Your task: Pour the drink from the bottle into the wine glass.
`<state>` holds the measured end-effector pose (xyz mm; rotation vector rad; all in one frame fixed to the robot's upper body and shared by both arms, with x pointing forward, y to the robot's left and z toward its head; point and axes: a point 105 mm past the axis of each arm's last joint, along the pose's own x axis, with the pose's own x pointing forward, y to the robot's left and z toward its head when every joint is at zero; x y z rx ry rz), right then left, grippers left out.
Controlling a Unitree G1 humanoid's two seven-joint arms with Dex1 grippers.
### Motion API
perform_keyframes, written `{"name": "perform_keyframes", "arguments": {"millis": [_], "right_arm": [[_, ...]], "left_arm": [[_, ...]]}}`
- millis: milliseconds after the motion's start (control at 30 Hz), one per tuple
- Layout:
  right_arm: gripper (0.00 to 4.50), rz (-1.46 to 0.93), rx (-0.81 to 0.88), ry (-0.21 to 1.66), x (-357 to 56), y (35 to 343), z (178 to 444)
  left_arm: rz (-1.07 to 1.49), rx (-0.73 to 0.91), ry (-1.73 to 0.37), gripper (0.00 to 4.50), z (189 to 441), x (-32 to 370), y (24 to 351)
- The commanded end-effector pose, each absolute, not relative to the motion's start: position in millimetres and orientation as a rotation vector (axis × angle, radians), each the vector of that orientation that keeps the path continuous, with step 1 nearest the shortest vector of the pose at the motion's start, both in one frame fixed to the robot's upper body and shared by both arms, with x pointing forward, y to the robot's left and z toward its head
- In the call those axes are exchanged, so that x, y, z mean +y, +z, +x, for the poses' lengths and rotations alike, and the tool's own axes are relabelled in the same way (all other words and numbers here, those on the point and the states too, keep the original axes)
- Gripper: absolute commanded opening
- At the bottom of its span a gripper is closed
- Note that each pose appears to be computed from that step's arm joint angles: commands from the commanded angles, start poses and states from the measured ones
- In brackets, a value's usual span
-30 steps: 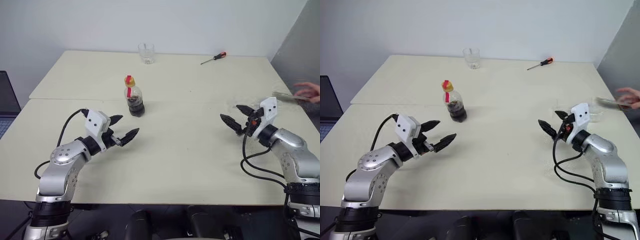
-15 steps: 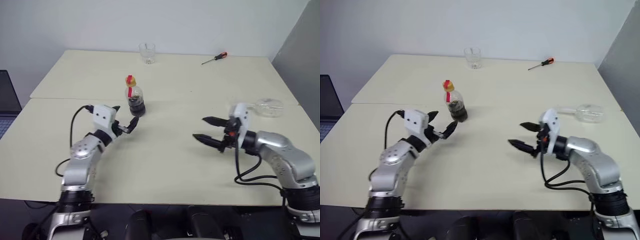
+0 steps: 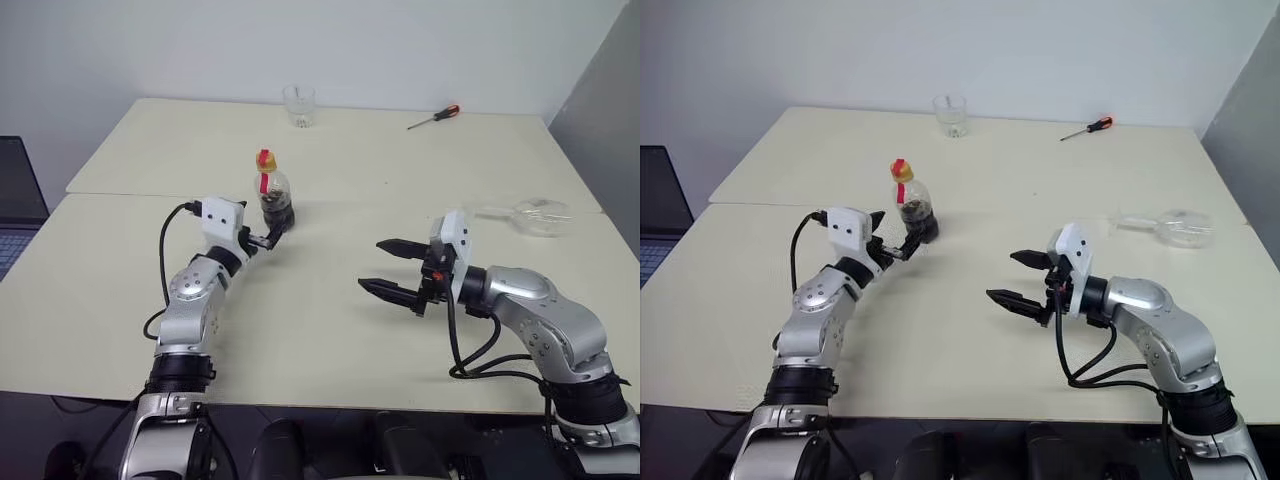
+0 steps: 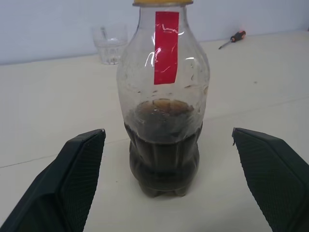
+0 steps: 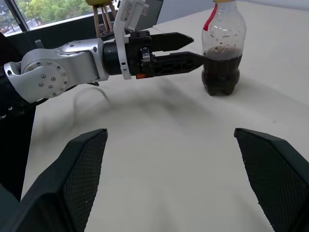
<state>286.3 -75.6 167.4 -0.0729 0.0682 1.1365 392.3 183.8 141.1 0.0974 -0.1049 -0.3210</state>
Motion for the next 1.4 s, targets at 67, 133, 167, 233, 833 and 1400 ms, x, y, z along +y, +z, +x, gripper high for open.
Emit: {"name": "perform_keyframes", "arguments": {"millis": [67, 133, 167, 233, 833, 1400], "right_arm": [[4.5, -0.084, 0.033, 1.143, -73.0, 174.7, 281.6], [4.5, -0.083, 0.029, 1.134, -72.0, 174.8, 282.9], [4.5, -0.083, 0.027, 1.128, -71.3, 175.2, 284.2], [4.5, -0.085, 0.019, 1.116, -69.8, 176.0, 286.4], [4.5, -0.065, 0.001, 1.087, -69.3, 183.8, 284.7], [4.5, -0.081, -0.003, 1.06, -73.6, 187.3, 284.6]], "left_arm": [[0.087, -0.175, -0.305, 4.49, 400.2, 187.0, 162.1], [0.093, -0.175, -0.312, 4.49, 404.4, 185.4, 162.8], [0.097, -0.176, -0.318, 4.49, 407.2, 183.9, 163.4], [0.106, -0.181, -0.324, 4.49, 411.9, 182.0, 165.0], [0.131, -0.161, -0.397, 4.49, 446.0, 153.5, 160.4], [0.118, -0.115, -0.377, 4.1, 460.3, 145.7, 154.0]]}}
